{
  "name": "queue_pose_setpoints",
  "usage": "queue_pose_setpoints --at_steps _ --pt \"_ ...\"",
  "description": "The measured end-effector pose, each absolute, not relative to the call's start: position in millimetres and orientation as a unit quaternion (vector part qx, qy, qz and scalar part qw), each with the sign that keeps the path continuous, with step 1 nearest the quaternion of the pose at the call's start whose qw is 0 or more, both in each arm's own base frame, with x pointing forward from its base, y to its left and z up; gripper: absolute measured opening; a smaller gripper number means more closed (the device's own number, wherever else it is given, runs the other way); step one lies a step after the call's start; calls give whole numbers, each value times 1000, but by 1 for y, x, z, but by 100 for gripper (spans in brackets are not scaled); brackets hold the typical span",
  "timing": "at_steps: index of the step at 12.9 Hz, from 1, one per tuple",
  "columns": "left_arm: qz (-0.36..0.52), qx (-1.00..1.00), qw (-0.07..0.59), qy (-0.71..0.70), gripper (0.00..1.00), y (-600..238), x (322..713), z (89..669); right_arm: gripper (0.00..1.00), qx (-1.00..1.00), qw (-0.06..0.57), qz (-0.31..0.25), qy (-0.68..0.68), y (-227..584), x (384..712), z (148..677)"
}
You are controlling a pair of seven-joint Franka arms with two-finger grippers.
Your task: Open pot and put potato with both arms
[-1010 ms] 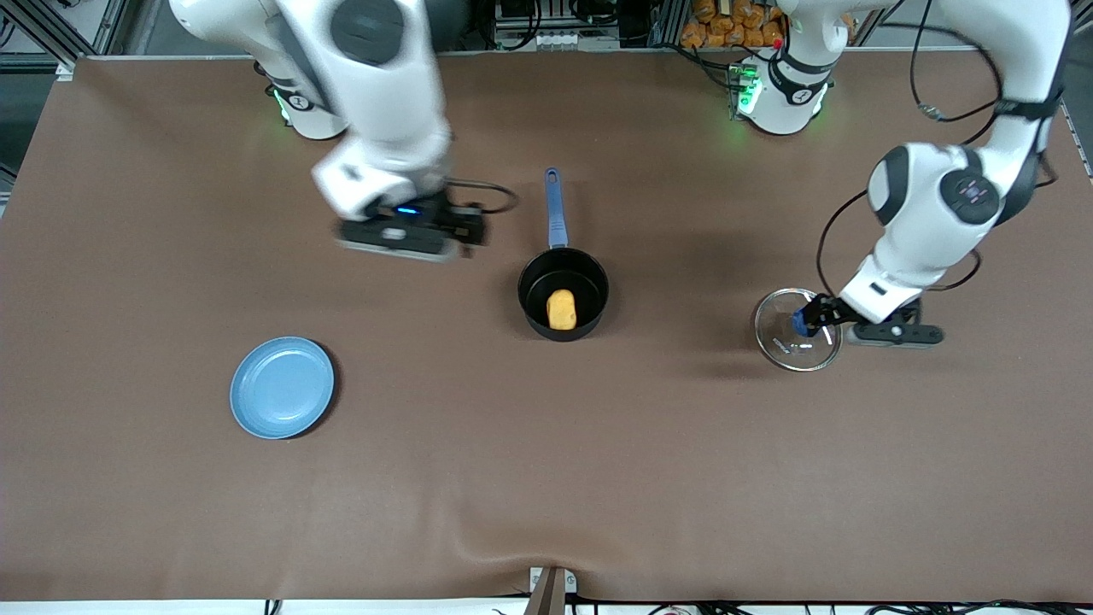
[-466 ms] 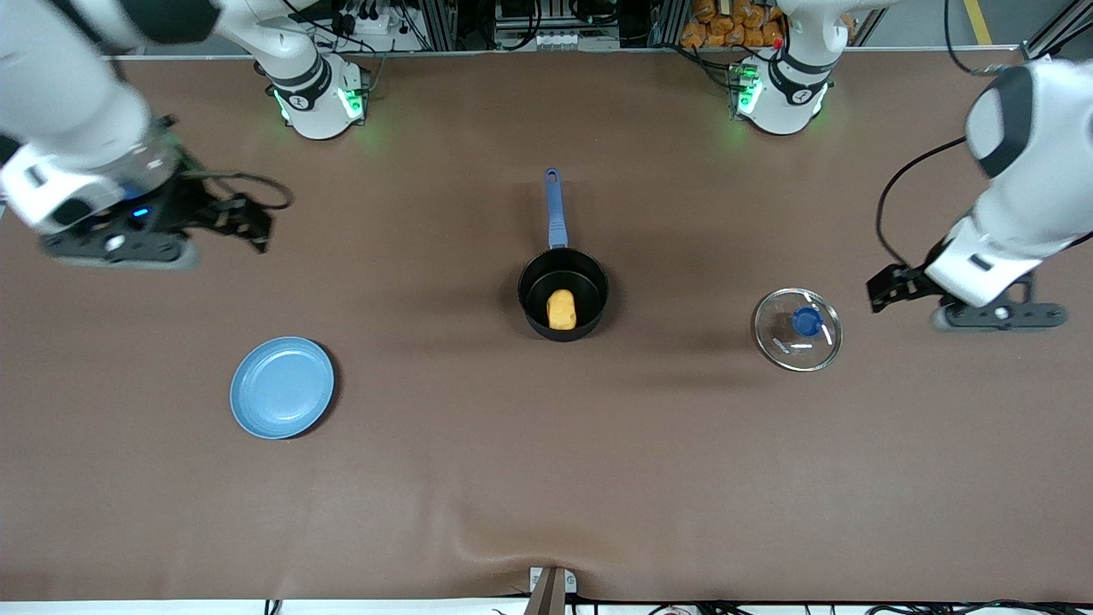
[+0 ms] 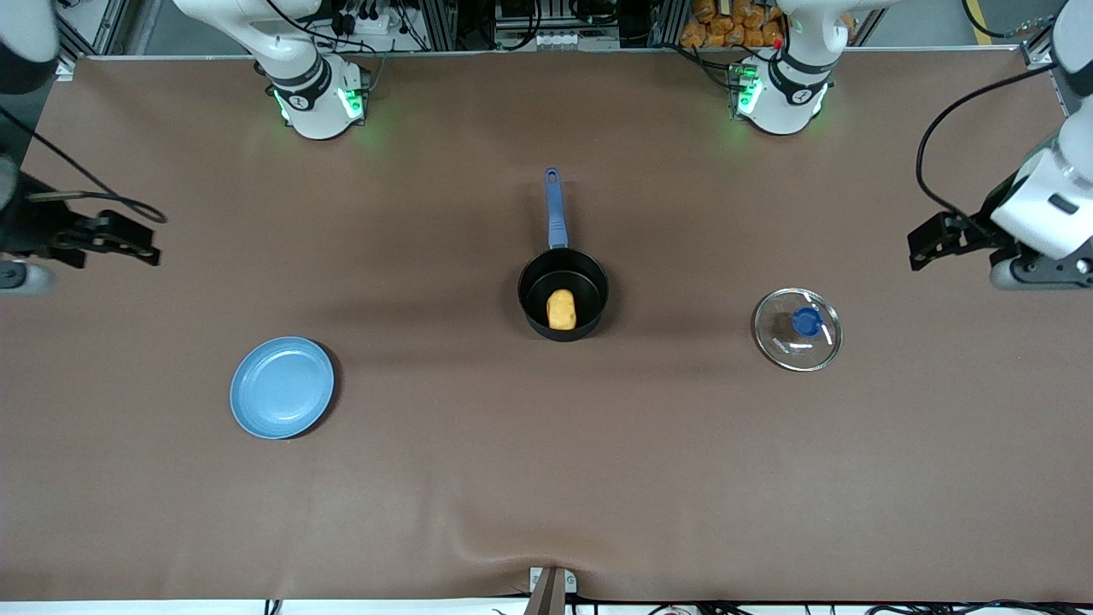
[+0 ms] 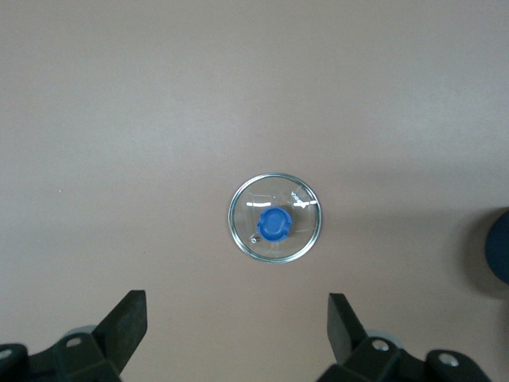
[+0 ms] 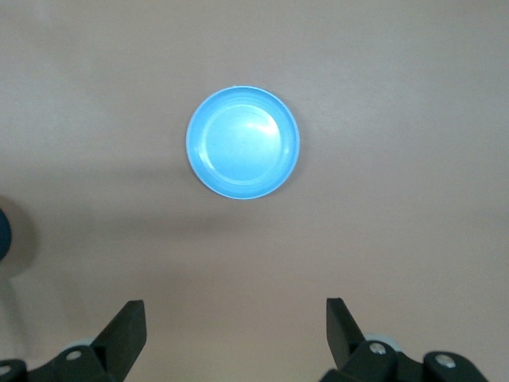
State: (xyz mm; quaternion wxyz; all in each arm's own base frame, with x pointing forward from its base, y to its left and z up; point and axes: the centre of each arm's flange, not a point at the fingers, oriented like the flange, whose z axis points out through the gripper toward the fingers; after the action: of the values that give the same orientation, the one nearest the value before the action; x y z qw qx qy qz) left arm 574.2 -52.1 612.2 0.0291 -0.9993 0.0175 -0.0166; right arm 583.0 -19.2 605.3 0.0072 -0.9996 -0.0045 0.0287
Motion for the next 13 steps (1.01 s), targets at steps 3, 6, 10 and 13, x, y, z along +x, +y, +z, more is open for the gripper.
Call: queue_pose_setpoints --at_steps 3,6,10,13 --pt "-16 -1000 15 15 100 -55 559 632 100 -999 8 36 0 -26 582 601" --pt "-7 -1000 15 22 100 -73 544 640 100 -999 8 37 -3 -23 581 601" --pt "-2 -1000 -2 7 100 -74 527 649 100 -1000 8 11 -5 -20 585 600" --pt "0 -1000 -14 -8 100 -59 520 651 100 -1000 8 -5 -5 -19 573 595"
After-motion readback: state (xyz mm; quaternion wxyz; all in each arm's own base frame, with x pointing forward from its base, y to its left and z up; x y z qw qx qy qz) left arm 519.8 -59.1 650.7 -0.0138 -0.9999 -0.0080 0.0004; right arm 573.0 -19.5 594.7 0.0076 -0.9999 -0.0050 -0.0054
